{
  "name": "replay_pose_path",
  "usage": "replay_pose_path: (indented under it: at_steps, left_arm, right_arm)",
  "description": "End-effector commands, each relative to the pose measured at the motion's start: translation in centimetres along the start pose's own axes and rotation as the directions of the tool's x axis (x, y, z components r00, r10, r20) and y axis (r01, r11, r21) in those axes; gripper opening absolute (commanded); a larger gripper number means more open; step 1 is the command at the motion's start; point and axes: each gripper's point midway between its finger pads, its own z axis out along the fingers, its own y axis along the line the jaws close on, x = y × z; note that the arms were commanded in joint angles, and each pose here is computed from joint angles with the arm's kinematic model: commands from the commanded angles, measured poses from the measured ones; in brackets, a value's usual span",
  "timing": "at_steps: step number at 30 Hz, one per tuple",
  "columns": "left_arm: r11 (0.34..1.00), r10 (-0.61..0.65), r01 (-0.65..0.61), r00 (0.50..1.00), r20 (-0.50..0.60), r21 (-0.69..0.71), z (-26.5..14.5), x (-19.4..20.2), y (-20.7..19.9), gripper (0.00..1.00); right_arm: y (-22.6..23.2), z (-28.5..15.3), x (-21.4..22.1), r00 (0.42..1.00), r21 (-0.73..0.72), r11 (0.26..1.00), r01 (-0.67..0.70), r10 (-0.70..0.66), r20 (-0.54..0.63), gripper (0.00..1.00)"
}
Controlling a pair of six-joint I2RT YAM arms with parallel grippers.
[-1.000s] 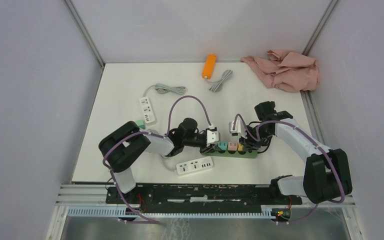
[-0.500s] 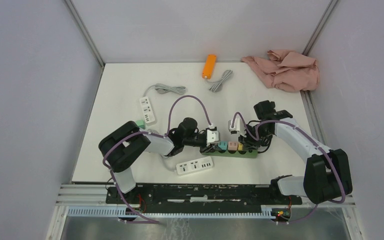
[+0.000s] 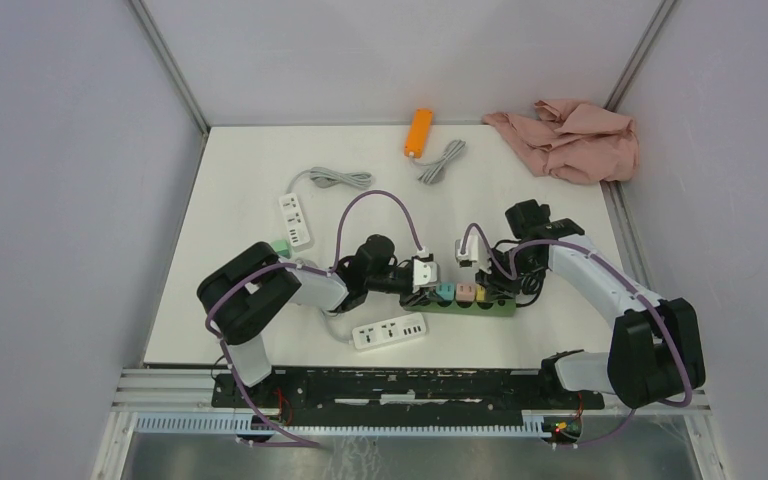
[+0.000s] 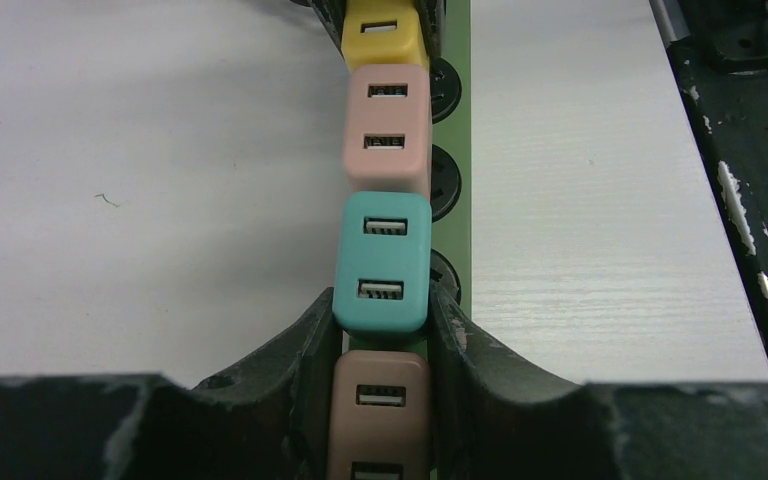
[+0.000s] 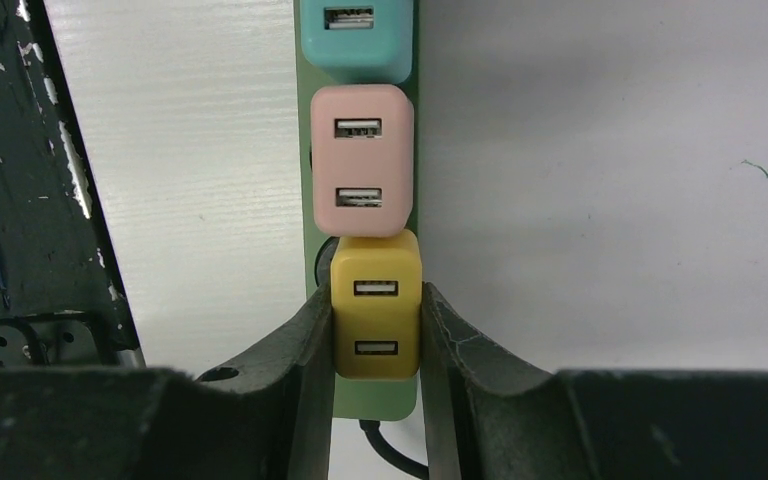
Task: Pull the plug off the socket
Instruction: Remove the plug from the socket.
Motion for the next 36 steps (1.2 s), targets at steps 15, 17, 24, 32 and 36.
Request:
replay_pose_path:
  at_steps: [15,17,24,32,36]
  left_arm:
    - [0.999,-0.005,0.004,1.0,-0.027,-0.039,0.1,0.7,0.9,0.03]
    - [0.999,-0.004,0.003,1.0,-0.025,-0.037,0.2,0.6,0.8,0.03]
    - [0.999,-0.005,0.004,1.0,-0.026,-0.037,0.2,0.6,0.9,0.03]
    - [0.999,-0.005,0.004,1.0,-0.025,-0.034,0.2,0.6,0.9,0.03]
    - [0.999,-0.006,0.005,1.0,-0.026,-0.033,0.2,0.6,0.9,0.03]
  right_arm:
    - [0.3,-2.4,-5.3,0.977,-0.004,0.997,0.072,-0.07,0.201,0.0]
    - [-0.5,-2.7,-5.4,0.981,0.031,0.999,0.035,-0.04,0.192,0.0]
    - [-1.6,-3.1,-3.2,0.996,0.09,0.995,0.034,-0.042,0.084,0.0]
    - [2.3,-2.8,-5.7,0.969,-0.101,0.99,0.098,-0.072,0.236,0.0]
    - [-0.9,-3.3,-5.2,0.987,0.032,0.999,-0.006,0.001,0.16,0.0]
